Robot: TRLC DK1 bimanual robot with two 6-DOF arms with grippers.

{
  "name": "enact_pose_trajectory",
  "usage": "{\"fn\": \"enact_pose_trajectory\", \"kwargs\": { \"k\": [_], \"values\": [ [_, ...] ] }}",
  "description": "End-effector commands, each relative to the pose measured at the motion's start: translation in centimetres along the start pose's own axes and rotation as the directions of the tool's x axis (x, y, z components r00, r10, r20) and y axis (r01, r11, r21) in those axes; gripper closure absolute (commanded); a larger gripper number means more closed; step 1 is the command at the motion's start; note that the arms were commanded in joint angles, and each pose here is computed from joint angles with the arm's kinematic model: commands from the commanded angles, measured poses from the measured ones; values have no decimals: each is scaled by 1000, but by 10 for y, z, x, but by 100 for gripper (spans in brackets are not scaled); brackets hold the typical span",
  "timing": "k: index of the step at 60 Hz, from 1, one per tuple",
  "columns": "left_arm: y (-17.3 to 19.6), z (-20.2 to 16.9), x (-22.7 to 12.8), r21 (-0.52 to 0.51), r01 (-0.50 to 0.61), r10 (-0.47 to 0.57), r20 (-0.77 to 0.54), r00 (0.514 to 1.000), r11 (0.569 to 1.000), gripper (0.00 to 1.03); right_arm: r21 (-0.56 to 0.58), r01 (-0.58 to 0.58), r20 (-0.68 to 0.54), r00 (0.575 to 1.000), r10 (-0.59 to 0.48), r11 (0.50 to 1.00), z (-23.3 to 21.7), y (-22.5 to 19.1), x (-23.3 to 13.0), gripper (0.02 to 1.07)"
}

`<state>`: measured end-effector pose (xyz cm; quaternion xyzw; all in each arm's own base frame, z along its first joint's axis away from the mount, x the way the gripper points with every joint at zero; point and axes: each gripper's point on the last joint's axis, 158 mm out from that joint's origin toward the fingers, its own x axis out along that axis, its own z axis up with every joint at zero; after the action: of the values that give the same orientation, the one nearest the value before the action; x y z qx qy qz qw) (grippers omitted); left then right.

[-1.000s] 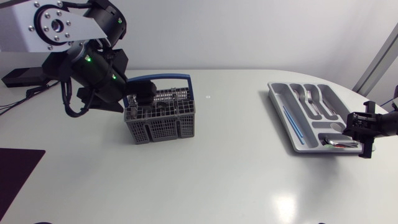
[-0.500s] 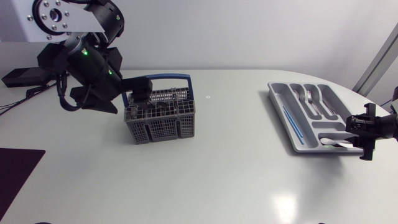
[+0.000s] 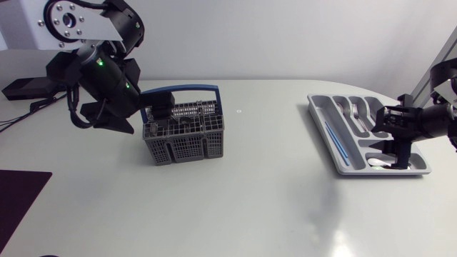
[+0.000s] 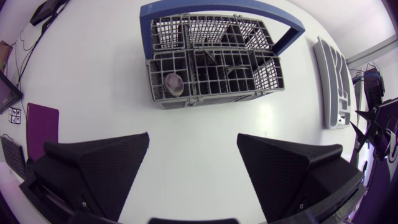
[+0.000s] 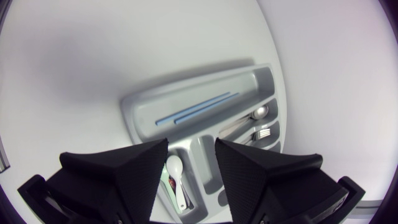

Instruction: Unload the cutlery basket into the drawer organizer.

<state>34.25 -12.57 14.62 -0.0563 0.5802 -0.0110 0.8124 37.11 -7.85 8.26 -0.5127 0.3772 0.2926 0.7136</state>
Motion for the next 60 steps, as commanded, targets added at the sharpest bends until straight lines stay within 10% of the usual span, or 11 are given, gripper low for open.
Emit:
{"fn": "enact_pose_trajectory", "kwargs": {
  "k": [1,36,60],
  "values": [
    [0,7,4,-35,-3,4,8,1000,999,4,41,-15,33,999,13,999,28,8,-8,49],
    [4,23,21,-9,20,-20,65,998,1000,4,29,-100,248,964,90,995,207,48,-49,49],
    [-36,31,21,290,43,-88,147,985,956,4,8,-134,269,955,127,991,231,67,-48,49]
  ]
}}
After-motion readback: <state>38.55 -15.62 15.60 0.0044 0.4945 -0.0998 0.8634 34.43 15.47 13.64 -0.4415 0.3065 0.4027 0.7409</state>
